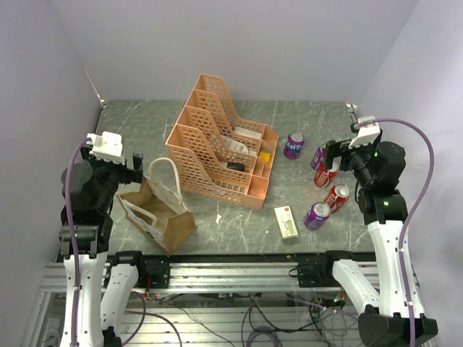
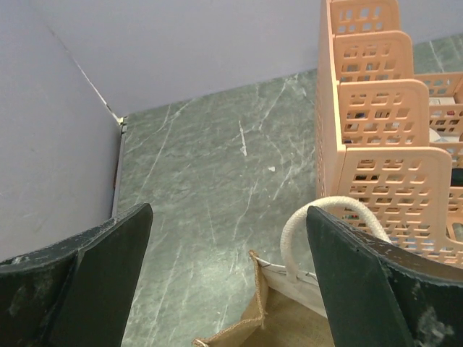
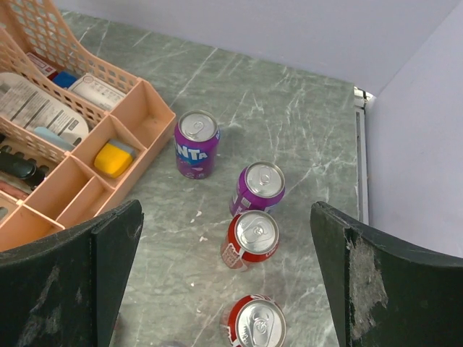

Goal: Place the beverage into the canvas bag

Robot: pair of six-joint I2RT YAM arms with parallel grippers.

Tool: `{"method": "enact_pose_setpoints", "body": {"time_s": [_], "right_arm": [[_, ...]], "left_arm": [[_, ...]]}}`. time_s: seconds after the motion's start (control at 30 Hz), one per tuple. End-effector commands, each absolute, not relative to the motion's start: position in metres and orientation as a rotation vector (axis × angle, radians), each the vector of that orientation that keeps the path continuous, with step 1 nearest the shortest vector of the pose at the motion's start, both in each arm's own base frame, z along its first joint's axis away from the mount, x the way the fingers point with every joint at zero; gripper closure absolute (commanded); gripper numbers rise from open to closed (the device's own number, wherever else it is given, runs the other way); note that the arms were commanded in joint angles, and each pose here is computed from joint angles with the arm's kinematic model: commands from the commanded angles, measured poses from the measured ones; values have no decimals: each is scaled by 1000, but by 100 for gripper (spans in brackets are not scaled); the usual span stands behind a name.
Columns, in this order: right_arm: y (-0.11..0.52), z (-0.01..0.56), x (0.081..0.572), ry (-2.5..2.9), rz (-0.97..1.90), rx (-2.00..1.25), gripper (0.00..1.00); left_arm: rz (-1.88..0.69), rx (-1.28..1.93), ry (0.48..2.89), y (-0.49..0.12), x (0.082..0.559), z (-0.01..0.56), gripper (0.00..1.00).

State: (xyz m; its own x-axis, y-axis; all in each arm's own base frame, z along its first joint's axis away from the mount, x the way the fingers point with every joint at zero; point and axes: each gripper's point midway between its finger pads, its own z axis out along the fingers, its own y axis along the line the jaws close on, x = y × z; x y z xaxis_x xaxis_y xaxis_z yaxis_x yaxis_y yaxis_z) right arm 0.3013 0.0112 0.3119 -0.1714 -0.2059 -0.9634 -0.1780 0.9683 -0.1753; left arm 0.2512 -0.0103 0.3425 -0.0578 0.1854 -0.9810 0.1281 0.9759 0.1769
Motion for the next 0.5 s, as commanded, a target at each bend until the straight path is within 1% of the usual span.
{"method": "enact_pose_setpoints", "body": {"time_s": [0.0, 0.17, 0.47], "right_arm": [[18, 320, 302, 1729, 5, -298, 0], [22, 315, 304, 1730, 20, -325, 0], [24, 318, 304, 1735, 21, -350, 0]], "left_arm": [[42, 279, 1629, -13, 251, 339, 2], [56, 284, 1638, -11, 252, 336, 2], [50, 388, 1668, -18, 246, 327, 2]]}}
